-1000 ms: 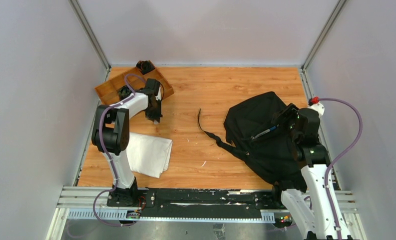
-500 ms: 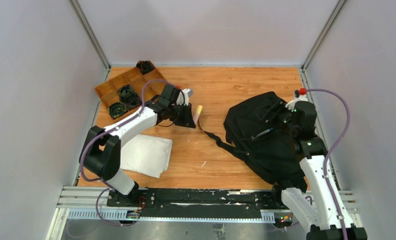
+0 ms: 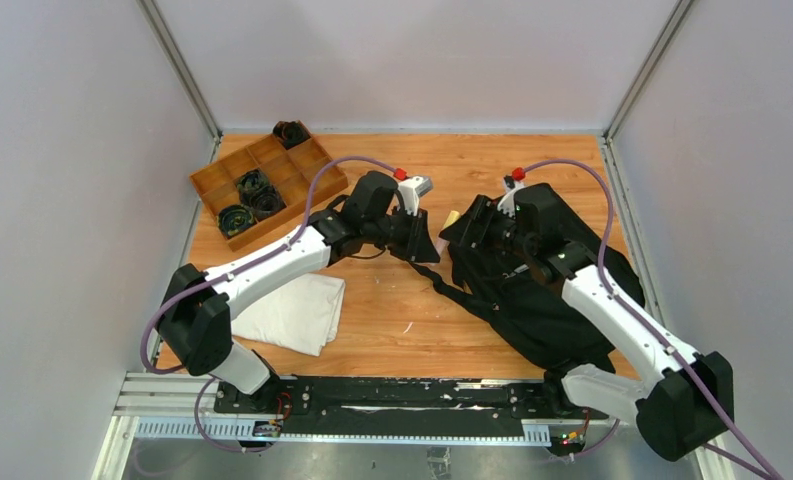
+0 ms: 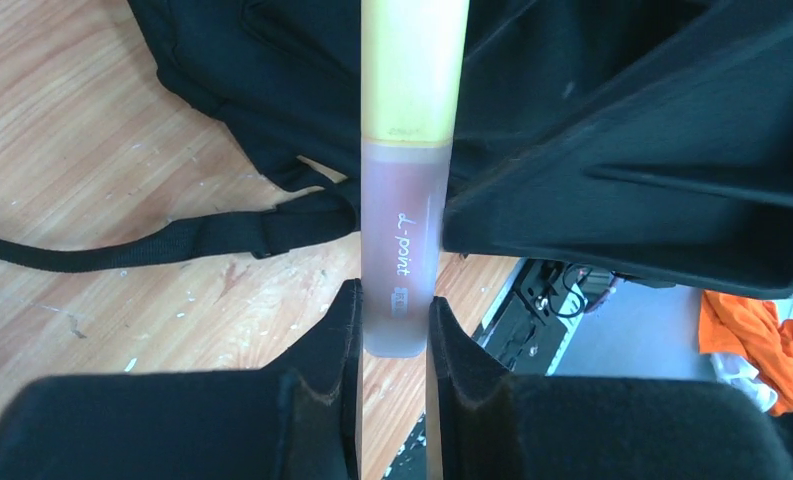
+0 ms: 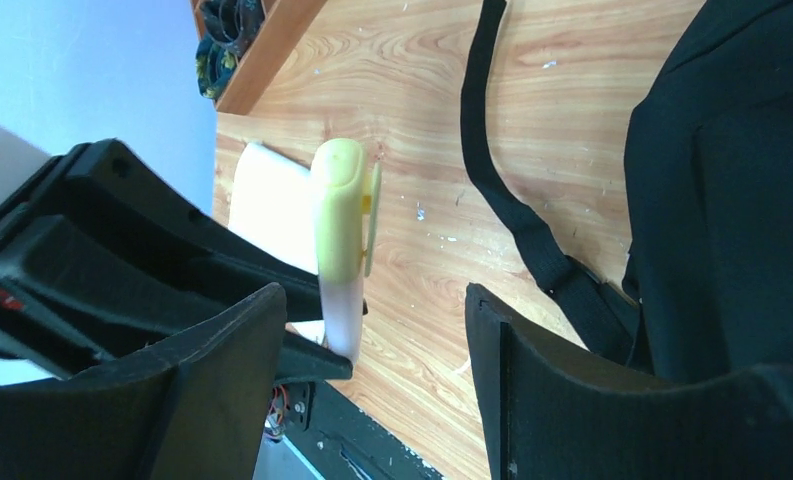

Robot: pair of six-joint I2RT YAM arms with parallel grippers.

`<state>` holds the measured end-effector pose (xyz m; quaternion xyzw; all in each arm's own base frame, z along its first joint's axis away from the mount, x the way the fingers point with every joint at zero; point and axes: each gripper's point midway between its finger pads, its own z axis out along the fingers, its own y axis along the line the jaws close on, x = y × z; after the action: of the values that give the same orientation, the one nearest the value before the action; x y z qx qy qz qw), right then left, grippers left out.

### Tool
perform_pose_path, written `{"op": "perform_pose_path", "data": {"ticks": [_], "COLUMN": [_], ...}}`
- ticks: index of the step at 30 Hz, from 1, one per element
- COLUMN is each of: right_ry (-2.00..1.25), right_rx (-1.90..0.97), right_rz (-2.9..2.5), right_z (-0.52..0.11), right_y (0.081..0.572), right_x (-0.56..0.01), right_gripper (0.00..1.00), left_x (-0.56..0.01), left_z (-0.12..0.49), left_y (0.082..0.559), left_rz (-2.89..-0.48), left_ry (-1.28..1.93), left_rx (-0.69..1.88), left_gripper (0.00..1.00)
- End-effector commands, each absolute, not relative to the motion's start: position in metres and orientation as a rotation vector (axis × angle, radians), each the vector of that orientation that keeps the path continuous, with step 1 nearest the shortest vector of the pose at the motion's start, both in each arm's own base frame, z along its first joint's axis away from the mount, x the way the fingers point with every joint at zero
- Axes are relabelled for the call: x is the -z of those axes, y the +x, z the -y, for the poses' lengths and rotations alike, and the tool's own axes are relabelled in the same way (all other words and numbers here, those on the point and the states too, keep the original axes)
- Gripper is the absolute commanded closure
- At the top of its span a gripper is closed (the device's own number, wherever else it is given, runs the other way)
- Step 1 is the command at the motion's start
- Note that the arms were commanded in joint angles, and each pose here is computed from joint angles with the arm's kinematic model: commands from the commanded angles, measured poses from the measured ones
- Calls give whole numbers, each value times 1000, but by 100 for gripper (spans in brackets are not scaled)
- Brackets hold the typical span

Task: Pack the student bag
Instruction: Pick up the stationery from the center of the board.

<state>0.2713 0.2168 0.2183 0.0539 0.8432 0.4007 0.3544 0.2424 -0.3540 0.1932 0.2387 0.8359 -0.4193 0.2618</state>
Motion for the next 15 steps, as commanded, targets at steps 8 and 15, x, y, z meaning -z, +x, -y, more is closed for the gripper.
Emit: {"op": "perform_pose_path", "data": {"ticks": [8,15], "right_ry": [95,173], "right_rx": [-1145,-1044], "right_rz": [-2171,-2167], "right_z": [-245,-208], "right_y": [277,274], "right_x": [-220,-224], "right_gripper": [70,100], "left_x": [-206,-207], "left_z": [358,359], "left_y": [235,241], "left_rz": [-2240,-2255], "left_ry": [698,660], "left_rx": [1129,1082], "left_gripper": [100,33]}}
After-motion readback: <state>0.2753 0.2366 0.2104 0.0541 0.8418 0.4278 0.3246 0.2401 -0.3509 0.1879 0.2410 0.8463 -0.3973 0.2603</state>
